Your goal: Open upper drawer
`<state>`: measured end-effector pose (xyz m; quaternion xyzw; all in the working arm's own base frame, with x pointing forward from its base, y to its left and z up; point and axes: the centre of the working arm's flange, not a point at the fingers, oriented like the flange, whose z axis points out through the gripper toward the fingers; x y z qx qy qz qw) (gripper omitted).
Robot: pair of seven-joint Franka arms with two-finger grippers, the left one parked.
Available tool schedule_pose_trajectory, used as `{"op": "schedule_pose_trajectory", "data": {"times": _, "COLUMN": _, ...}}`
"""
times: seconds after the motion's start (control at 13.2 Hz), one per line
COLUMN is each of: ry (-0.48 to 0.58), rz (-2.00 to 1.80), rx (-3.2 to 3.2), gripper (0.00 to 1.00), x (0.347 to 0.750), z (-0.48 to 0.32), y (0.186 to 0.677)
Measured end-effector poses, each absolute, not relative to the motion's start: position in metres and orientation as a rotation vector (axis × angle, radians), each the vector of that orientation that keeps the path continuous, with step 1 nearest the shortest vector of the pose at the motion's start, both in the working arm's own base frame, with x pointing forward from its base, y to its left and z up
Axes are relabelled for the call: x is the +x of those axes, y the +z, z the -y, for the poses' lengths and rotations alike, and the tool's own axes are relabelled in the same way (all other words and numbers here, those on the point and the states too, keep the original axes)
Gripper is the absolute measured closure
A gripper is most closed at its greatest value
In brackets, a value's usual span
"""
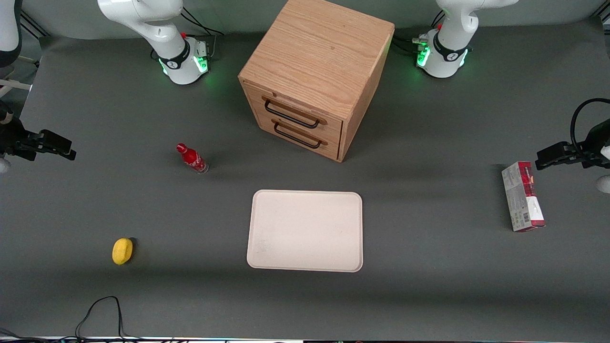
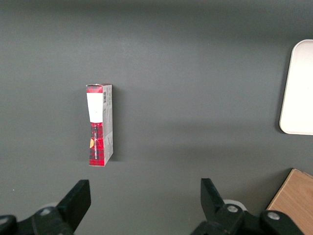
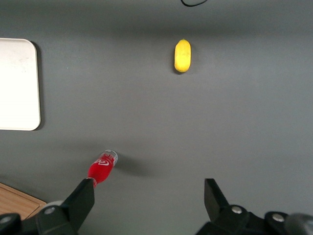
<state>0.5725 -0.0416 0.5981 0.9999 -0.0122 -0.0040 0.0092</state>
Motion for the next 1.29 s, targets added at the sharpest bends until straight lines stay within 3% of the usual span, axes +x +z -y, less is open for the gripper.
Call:
{"op": "schedule_pose_trajectory", "data": {"times": 0.61, "ry": -0.005, "rz": -0.014, "rx": 3.124, "gripper": 0.0, "x": 0.573, "z": 0.023, "y": 0.602}}
{"op": "schedule_pose_trajectory", "data": {"times": 1.29, "ry": 0.031, "rz": -0.515, "rx": 3.086, "gripper": 0.0, "x": 0.552, "z": -0.161, "y": 0.612}}
